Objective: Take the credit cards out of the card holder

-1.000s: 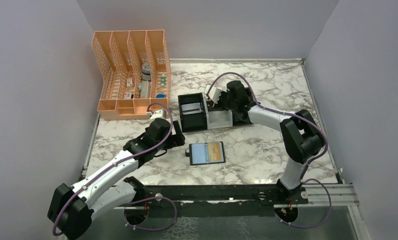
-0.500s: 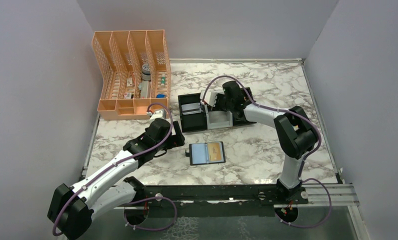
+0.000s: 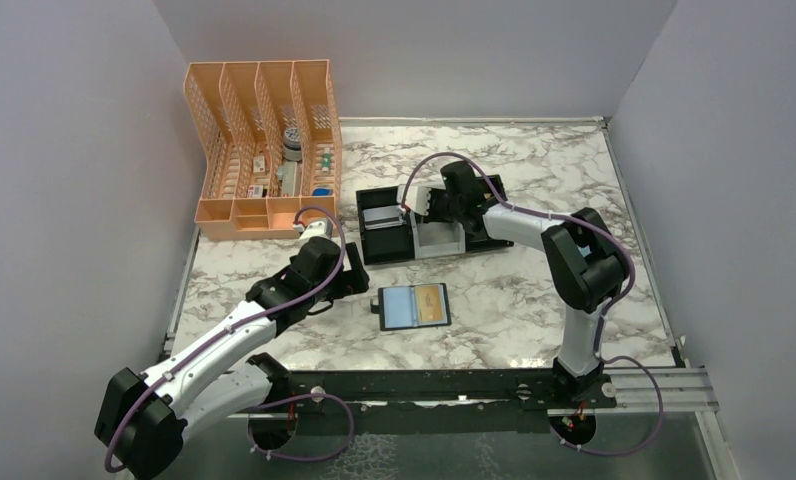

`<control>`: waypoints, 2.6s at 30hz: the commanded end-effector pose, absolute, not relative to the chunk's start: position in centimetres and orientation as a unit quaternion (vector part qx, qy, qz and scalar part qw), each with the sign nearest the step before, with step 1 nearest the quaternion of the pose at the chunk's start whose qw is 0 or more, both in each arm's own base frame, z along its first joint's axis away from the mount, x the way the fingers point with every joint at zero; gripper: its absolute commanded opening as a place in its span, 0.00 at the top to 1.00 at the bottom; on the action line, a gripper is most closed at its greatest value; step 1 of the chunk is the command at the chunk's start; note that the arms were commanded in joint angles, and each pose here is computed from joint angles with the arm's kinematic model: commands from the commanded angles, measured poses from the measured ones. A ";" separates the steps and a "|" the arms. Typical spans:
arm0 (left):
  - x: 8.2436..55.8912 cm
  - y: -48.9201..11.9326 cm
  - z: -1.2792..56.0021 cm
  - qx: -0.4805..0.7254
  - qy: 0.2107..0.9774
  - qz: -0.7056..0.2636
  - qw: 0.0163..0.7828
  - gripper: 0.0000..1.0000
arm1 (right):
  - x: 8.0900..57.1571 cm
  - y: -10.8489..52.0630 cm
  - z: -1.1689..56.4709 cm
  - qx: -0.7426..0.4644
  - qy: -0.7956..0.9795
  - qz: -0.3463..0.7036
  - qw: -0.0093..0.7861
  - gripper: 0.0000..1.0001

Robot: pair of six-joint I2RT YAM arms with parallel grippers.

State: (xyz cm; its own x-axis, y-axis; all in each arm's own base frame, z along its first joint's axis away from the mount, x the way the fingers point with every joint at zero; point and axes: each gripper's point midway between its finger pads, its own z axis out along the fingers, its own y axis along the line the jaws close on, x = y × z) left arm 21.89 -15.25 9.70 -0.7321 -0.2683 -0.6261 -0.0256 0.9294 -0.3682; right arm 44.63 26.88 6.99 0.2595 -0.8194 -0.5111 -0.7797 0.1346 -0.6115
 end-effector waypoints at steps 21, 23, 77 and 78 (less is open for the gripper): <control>21.8 -15.8 10.1 -0.065 0.918 -0.179 0.348 0.01 | 42.9 28.2 4.9 -0.666 0.629 0.039 0.399 0.78; 21.7 -15.8 10.0 -0.064 0.918 -0.178 0.347 0.01 | 43.0 28.2 4.9 -0.665 0.629 0.038 0.401 0.78; 20.8 -18.4 11.7 -0.020 0.909 -0.249 0.332 0.01 | 44.3 28.4 7.6 -0.658 0.607 0.013 0.445 0.67; 20.8 -18.4 11.7 -0.020 0.910 -0.249 0.332 0.01 | 44.3 28.4 7.7 -0.658 0.608 0.012 0.445 0.61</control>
